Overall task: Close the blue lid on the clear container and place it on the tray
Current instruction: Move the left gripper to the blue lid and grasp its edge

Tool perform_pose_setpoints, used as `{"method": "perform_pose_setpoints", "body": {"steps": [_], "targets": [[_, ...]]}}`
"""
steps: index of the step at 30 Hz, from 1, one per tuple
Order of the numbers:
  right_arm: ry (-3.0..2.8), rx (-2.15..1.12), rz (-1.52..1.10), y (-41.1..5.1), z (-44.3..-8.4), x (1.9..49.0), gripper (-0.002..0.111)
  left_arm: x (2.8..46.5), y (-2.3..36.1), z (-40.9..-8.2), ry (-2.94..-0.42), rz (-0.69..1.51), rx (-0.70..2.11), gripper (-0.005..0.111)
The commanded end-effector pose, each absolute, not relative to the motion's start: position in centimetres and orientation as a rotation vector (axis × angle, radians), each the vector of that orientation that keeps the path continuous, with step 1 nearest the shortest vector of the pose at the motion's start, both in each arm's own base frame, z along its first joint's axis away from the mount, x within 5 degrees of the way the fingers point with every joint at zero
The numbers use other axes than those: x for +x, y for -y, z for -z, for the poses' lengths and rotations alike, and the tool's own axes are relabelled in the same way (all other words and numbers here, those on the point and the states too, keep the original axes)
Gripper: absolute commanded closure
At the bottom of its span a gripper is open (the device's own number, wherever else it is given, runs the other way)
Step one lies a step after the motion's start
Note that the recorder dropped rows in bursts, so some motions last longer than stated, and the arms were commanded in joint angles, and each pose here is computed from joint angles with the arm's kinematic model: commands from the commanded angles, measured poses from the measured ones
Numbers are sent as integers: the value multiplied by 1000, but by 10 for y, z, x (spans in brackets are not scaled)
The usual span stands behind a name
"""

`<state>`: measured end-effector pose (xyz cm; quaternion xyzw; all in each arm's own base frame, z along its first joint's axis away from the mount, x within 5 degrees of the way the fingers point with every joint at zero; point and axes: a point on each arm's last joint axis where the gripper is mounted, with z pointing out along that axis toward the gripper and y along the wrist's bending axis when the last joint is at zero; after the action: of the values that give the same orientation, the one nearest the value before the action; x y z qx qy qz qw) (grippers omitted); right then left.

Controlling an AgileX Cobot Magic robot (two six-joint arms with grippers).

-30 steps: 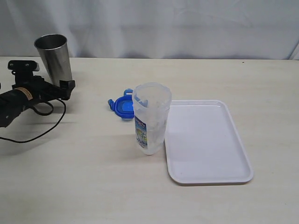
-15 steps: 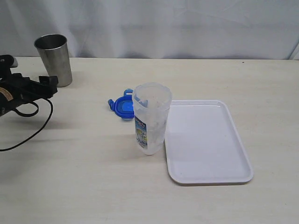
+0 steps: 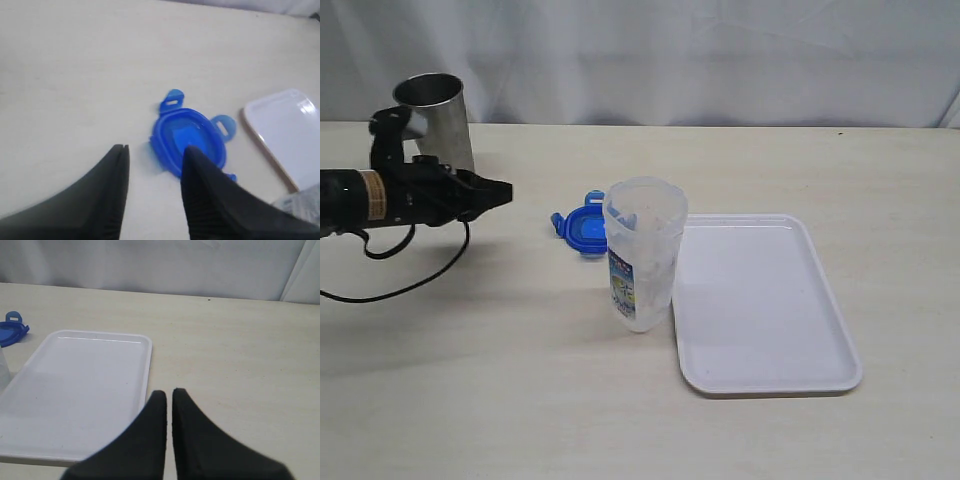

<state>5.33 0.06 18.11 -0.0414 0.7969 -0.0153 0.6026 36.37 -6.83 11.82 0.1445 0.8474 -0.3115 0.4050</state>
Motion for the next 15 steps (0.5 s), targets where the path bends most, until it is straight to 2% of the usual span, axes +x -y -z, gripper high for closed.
{"method": "perform_pose_setpoints", "body": {"steps": [1,10,15], "targets": [[-1833,-91,37,0,-181,53,104,363,104,-121,-2187,741,459,73],[-1833,-91,37,0,-181,53,104,373,126,-124,-2251,526,500,73],[-1833,-91,37,0,-181,53,104,380,127,-110,-2297,551,430,73]]}}
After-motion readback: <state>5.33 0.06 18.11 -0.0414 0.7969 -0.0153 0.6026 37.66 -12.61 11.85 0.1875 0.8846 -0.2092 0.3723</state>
